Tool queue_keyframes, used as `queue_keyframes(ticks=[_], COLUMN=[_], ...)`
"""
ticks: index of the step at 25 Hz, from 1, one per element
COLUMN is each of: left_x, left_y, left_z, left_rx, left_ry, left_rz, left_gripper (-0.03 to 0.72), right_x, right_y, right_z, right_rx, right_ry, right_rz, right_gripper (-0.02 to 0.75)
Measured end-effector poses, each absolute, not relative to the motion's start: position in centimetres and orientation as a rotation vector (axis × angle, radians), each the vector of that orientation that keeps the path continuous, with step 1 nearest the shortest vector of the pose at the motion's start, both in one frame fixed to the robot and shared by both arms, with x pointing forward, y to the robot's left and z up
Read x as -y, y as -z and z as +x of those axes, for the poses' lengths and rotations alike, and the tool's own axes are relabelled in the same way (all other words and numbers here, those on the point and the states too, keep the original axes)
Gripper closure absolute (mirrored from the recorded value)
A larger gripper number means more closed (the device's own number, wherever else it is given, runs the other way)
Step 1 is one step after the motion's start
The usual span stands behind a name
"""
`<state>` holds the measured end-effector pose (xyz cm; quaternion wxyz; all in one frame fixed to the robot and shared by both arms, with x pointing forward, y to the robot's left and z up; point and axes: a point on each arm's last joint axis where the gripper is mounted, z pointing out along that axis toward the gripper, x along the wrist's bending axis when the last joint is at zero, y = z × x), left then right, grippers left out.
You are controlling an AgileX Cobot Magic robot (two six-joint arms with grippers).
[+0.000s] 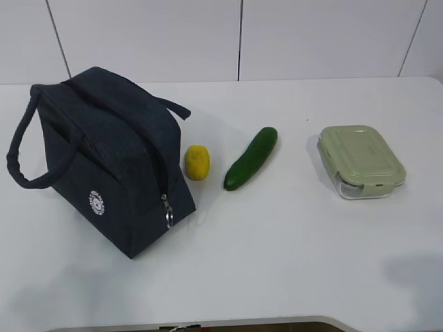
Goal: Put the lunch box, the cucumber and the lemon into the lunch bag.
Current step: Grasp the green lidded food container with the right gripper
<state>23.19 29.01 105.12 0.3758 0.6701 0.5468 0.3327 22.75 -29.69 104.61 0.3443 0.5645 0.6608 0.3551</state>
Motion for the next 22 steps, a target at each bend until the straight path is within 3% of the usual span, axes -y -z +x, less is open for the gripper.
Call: queue_keyframes(ticks=[9,17,22], left_x=[-29.0,-29.0,-29.0], left_y=[-105.1,-105.1,-105.1], left_z=[23.2,23.2,23.2], left_rx=[-1.399,-1.399,-1.399], left_ry=[-0.851,-0.851,-0.851], left_rz=[1.715,1.715,1.715], left_gripper=[0.446,0.444,0.384], right_x=[29.7,29.6,29.4], right_y=[-104.9,-106.9,-108.9], right_z=[22.7,24.5,27.2], right_rx=[-1.702,-1.718,-1.774], right_ry=[-0.935,-0.919,-0.868], right_rz=[1.454,1.472,1.523], right_gripper=[0.450,0.289,0.256])
